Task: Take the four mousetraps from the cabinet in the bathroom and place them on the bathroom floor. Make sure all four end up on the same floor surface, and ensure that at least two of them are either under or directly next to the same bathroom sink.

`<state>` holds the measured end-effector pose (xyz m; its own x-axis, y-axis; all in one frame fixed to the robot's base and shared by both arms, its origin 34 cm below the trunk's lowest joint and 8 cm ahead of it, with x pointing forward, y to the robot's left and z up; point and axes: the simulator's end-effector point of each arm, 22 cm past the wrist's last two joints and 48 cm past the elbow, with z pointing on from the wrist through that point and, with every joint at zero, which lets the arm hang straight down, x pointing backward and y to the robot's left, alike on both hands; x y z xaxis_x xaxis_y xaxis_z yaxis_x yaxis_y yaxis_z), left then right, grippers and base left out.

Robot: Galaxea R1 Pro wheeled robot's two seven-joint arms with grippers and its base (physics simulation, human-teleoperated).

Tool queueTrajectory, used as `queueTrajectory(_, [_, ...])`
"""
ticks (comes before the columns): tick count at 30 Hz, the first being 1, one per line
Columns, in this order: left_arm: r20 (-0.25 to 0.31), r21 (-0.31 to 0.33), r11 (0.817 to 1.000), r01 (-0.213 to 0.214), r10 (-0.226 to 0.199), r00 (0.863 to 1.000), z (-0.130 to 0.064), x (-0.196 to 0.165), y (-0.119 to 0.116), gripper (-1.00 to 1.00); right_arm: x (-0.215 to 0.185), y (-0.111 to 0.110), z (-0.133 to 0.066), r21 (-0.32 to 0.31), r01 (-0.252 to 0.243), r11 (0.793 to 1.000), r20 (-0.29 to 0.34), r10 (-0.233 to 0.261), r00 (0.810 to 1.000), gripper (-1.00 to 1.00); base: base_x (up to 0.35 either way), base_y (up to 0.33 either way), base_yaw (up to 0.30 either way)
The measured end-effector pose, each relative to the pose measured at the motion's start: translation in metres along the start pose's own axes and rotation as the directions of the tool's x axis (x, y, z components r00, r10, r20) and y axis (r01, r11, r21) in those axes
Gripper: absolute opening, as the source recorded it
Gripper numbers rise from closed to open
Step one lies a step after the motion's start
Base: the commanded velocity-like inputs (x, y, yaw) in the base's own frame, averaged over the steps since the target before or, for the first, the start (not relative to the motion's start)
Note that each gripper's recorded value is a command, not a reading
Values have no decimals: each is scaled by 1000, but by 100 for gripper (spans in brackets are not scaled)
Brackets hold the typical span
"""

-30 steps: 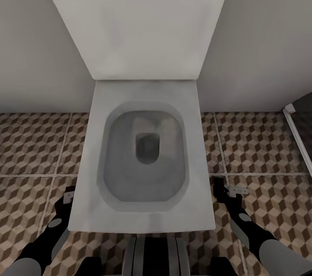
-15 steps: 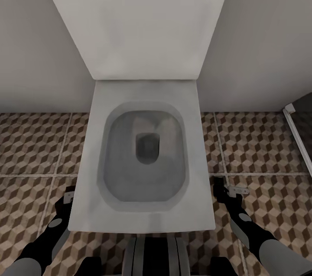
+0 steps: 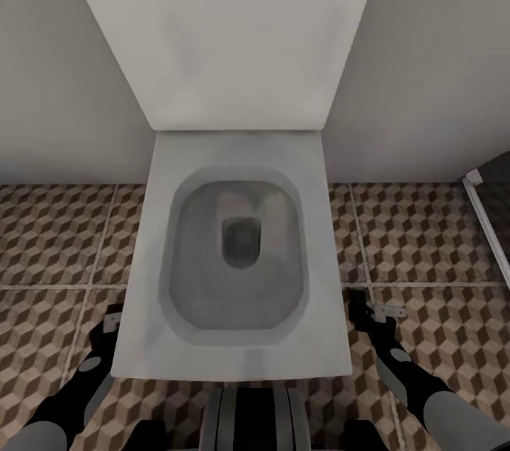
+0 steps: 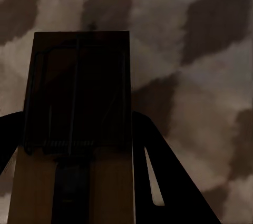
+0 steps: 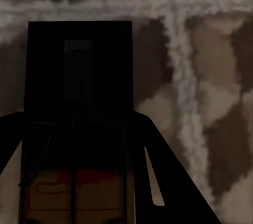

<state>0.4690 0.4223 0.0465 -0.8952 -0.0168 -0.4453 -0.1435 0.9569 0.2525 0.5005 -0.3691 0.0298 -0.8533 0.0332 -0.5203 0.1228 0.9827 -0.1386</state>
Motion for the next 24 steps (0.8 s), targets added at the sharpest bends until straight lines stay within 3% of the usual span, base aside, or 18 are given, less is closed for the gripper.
queueTrajectory(24, [0, -8, 1000, -1, 1, 1000, 1, 0, 6, -100, 0, 0, 0, -1, 1, 1000, 0, -1, 1000, -100, 0, 0, 0])
